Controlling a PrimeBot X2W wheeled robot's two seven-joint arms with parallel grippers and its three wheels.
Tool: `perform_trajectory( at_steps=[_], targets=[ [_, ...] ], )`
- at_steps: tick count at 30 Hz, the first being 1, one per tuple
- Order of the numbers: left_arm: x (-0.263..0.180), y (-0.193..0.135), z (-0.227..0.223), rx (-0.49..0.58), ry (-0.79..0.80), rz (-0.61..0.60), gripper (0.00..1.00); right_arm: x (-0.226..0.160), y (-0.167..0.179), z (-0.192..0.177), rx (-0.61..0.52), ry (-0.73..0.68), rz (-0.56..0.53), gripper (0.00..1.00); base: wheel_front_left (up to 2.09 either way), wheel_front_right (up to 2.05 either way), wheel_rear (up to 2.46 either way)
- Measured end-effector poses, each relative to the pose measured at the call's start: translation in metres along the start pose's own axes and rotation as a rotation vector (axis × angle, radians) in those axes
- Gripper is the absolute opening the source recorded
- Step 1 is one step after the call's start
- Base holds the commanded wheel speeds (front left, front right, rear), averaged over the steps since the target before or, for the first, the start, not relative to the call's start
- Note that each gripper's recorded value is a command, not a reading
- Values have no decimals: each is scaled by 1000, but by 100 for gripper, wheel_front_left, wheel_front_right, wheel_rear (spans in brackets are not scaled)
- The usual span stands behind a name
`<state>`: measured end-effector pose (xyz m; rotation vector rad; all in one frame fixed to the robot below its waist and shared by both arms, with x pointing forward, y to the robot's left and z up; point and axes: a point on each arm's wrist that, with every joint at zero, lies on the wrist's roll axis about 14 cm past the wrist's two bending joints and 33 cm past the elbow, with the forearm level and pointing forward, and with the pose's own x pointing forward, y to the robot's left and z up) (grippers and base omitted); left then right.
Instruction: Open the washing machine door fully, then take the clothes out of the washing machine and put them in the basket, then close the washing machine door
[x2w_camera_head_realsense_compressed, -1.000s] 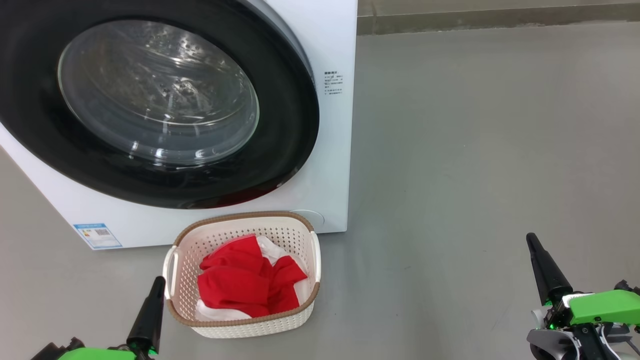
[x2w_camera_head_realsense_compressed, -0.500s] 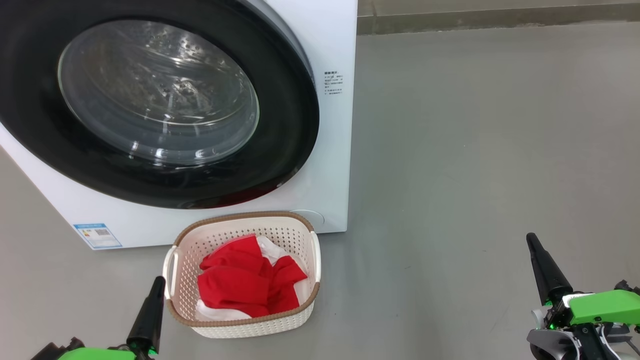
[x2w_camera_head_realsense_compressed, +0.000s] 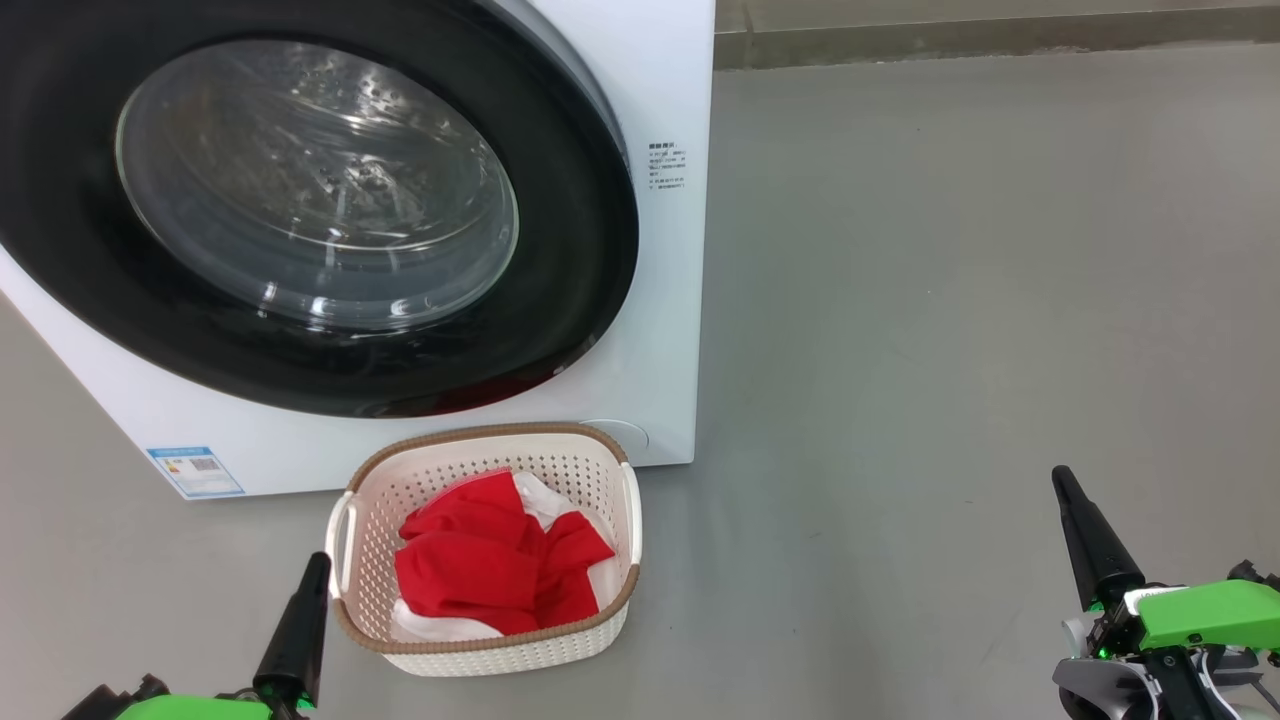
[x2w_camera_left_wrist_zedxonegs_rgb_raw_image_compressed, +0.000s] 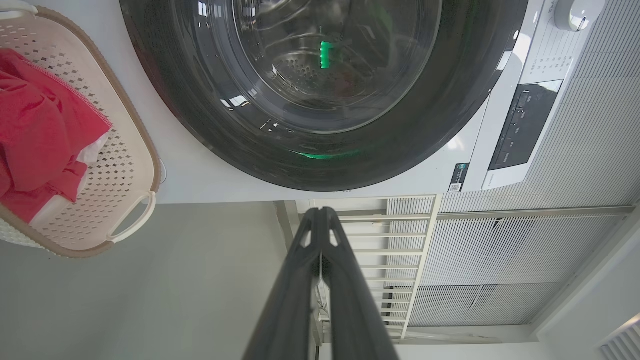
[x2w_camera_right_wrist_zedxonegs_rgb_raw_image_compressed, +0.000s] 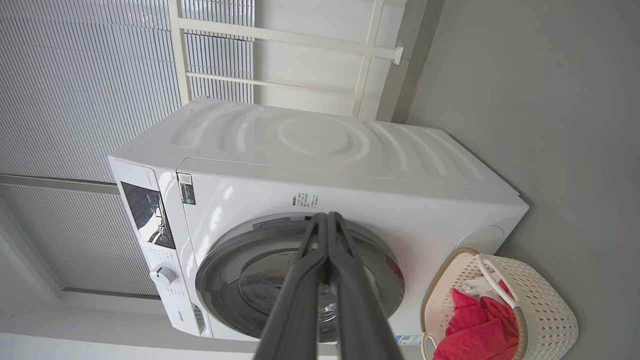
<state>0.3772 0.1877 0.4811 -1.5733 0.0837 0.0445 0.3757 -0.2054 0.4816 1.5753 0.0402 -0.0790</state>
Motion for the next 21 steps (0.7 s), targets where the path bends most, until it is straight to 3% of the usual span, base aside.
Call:
perform_trajectory(
  at_steps=[21],
  targets=[
    [0,0,0,0,0,-1,0,0,0,0,1,-1,0,0,0,0,0]
  ],
)
